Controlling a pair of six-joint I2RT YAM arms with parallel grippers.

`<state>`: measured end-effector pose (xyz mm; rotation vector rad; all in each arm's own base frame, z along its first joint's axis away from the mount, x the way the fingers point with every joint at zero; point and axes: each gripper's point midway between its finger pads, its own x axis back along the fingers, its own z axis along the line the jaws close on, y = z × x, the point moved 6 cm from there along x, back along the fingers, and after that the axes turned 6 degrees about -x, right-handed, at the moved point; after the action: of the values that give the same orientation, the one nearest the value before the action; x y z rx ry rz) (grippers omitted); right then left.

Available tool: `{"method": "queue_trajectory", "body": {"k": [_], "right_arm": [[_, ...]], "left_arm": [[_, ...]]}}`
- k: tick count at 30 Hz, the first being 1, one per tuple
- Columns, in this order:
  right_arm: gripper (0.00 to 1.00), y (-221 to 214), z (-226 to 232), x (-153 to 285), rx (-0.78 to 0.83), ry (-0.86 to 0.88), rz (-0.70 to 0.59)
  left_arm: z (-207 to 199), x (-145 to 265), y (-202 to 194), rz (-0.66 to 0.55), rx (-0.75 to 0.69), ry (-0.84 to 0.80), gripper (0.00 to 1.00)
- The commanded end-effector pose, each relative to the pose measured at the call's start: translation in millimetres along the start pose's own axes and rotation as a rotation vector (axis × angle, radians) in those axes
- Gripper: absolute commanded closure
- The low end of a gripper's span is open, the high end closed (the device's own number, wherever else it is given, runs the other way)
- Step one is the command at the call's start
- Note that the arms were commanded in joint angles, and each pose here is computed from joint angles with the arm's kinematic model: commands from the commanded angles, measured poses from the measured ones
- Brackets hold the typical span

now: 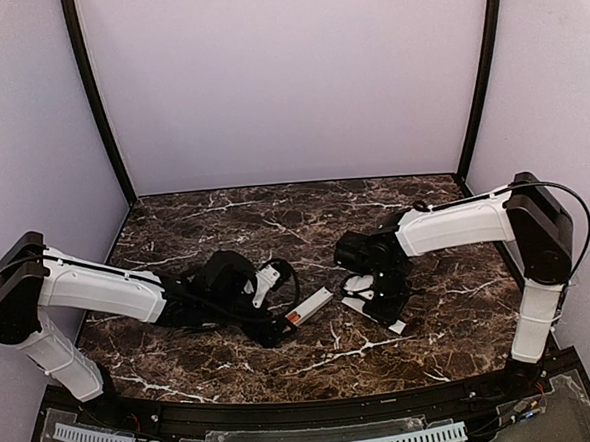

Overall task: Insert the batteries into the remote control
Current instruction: Pick up the battery cover at the center of the board, then adjust the remote control without the battery cover at the center of the board.

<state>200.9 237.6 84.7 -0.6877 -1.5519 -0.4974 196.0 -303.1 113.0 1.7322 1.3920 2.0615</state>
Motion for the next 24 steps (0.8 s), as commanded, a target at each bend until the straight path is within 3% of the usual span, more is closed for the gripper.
{"method": "queue_trajectory", "body": {"k": [1, 11, 24], "right_arm": [[0.81, 7.3, -9.5, 19.6, -0.017, -0.019, -0.079], [0.83, 11.1, -21.8, 33.5, -0.046, -0.048, -0.132], [0.85, 28.7, -24.8, 66.7, -0.013, -0.033, -0.258]], "left_arm": [[1.5, -7.7, -9.0, 0.053, -0.078, 0.021, 0.01], [7.4, -26.4, -22.4, 0.179, -0.129, 0.089, 0.01], [39.7, -22.8, -28.7, 0.245, -0.110, 0.324, 0.02]]}}
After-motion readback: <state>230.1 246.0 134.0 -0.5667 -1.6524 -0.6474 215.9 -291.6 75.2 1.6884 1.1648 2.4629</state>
